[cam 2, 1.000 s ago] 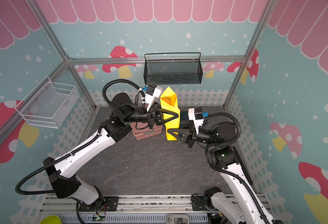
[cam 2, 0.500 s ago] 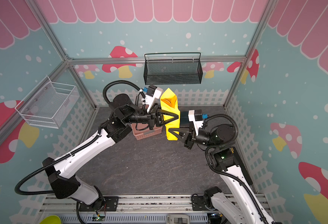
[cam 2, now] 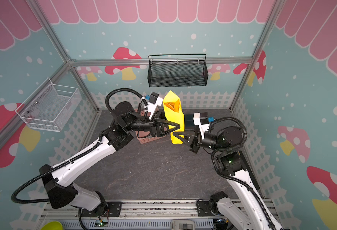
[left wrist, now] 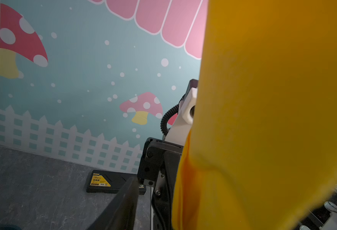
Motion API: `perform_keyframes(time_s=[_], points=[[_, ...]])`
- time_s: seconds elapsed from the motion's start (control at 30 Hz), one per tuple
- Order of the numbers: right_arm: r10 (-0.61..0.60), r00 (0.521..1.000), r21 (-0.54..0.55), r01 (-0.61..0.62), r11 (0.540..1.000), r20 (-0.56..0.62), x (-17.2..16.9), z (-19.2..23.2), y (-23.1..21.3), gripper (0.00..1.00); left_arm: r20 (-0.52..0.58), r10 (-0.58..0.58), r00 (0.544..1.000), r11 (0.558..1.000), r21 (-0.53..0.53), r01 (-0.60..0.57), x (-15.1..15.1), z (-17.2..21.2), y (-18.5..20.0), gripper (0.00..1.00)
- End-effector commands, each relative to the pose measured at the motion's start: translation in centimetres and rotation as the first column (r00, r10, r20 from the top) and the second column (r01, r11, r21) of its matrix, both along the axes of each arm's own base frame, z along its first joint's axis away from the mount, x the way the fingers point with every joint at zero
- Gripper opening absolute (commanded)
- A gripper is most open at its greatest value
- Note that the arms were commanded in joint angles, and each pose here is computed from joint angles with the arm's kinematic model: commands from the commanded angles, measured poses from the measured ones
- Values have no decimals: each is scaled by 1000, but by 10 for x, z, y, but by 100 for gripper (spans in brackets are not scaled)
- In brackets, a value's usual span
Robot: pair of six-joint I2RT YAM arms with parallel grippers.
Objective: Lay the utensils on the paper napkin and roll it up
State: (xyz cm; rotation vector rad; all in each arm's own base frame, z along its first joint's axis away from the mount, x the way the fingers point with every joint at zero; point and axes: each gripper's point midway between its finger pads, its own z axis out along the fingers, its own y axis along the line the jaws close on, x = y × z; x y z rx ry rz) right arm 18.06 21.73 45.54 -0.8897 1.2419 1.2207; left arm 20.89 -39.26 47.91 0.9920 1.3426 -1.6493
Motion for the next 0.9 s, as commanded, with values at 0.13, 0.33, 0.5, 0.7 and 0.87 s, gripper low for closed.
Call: perform_keyframes(time_s=[0.13, 0.33, 0.5, 0.7, 0.87], points=[[27, 996, 12, -28, 1000, 83, -14, 18, -1, 0, 33, -46, 998, 997, -67, 48, -13, 5, 8, 50], [28, 997, 13, -29, 999, 78, -13, 18, -1, 0, 67, -22, 998, 996, -85, 27, -15, 9, 15, 42], [27, 997, 14, -28, 999, 70, -12, 17, 0, 0, 77, 12, 997, 995, -104, -4, -12, 14, 23, 36], [27, 997, 21, -29, 999, 68, -12, 18, -1, 0, 76, 23, 997, 994, -104, -15, -11, 14, 28, 31], [29, 997, 22, -31, 999, 69, -13, 19, -1, 0, 70, 35, 997, 995, -100, -28, -8, 11, 28, 26]])
